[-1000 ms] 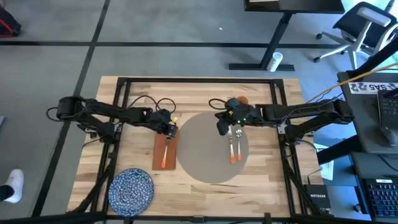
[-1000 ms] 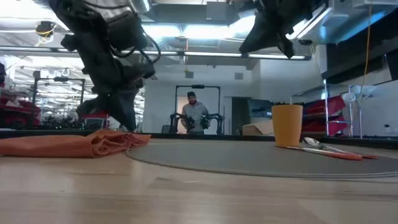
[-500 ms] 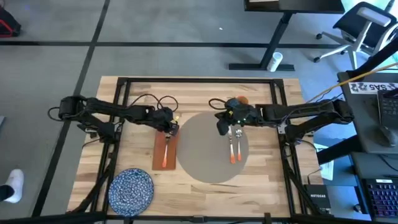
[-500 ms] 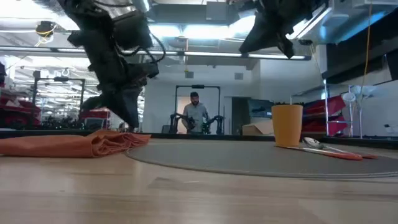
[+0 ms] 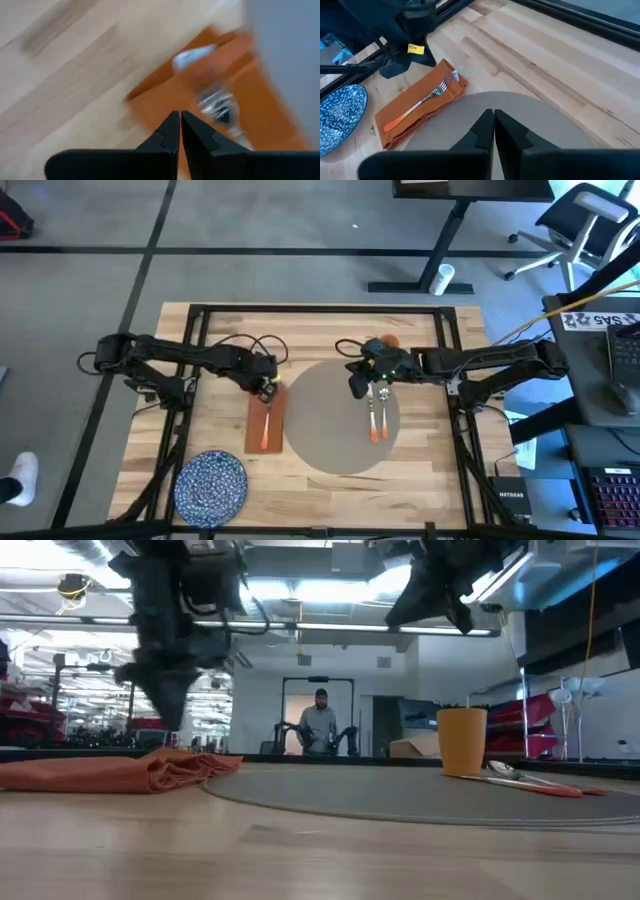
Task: Set table place
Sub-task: Put the blue plate on the gray mat
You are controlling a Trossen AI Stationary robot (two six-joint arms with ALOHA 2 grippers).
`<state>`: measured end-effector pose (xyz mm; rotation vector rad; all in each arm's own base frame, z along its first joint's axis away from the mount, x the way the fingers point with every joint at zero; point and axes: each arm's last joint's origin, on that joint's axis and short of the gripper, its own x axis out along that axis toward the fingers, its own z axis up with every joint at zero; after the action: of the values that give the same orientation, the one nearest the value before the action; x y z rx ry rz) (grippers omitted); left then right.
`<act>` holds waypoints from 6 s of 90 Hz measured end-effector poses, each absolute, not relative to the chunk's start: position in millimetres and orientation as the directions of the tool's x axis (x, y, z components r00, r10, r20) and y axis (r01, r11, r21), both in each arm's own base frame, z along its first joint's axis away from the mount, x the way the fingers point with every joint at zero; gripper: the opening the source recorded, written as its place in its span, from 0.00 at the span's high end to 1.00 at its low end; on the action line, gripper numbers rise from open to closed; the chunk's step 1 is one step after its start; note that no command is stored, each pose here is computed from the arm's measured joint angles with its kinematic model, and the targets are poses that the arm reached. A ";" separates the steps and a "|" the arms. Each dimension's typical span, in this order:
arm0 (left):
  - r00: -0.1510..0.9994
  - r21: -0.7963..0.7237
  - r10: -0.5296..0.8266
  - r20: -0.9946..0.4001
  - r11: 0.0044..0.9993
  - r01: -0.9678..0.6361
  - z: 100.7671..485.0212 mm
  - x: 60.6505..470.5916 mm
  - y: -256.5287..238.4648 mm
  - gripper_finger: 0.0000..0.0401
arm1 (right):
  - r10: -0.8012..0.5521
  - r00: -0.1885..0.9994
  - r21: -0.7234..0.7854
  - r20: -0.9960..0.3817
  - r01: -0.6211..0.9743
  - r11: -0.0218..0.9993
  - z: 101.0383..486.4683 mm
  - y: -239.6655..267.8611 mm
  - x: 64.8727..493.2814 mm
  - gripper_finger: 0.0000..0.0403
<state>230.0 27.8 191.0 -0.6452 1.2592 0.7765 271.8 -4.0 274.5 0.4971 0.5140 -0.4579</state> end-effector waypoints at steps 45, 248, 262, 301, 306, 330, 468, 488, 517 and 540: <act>0.420 -0.391 -0.185 -0.889 0.782 -0.485 246.3 202.7 -28.2 1.00 | -0.079 0.808 0.326 -0.584 0.323 0.889 273.9 2.0 272.8 1.00; -0.128 -0.510 -0.495 -0.859 0.812 0.285 139.7 211.7 -70.6 0.63 | -0.017 0.811 0.391 -0.585 0.300 0.870 274.0 4.2 273.0 1.00; -0.130 -0.511 -0.496 -0.858 0.801 0.312 139.5 211.3 -74.7 0.63 | -0.017 0.811 0.391 -0.585 0.300 0.870 274.0 4.2 272.9 1.00; -0.148 -0.510 -0.494 -0.857 0.766 0.392 136.6 208.2 -96.1 0.63 | -0.023 0.808 0.387 -0.589 0.306 0.870 273.5 4.1 272.6 1.00; -0.169 -0.511 -0.486 -0.857 0.765 0.391 132.7 207.6 -98.5 0.64 | -0.025 0.808 0.385 -0.589 0.308 0.870 273.6 4.0 272.7 1.00; -0.215 -0.518 -0.471 -0.855 0.767 0.380 121.9 208.2 -101.3 0.79 | -0.026 0.807 0.384 -0.590 0.309 0.870 273.4 4.0 272.6 1.00; 0.164 -0.797 -0.787 -0.595 0.604 0.002 172.4 223.8 -8.1 1.00 | -0.031 0.807 0.378 -0.590 0.311 0.872 273.4 3.8 272.5 1.00; 0.422 -0.825 -0.731 -0.537 0.558 -0.085 180.9 247.3 21.5 1.00 | -0.045 0.806 0.371 -0.590 0.321 0.871 273.4 3.4 272.5 1.00; 0.676 -0.781 -0.461 -0.575 0.556 -0.285 188.8 260.6 61.4 1.00 | -0.046 0.806 0.371 -0.590 0.321 0.871 273.4 3.4 272.5 1.00; 0.752 -0.780 -0.335 -0.568 0.510 -0.363 183.1 272.0 76.0 1.00 | -0.046 0.806 0.368 -0.590 0.320 0.873 273.4 3.4 272.5 1.00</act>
<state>272.0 76.0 183.1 -1.0642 0.7570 0.0191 272.5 3.4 273.4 0.4756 0.6057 -0.2038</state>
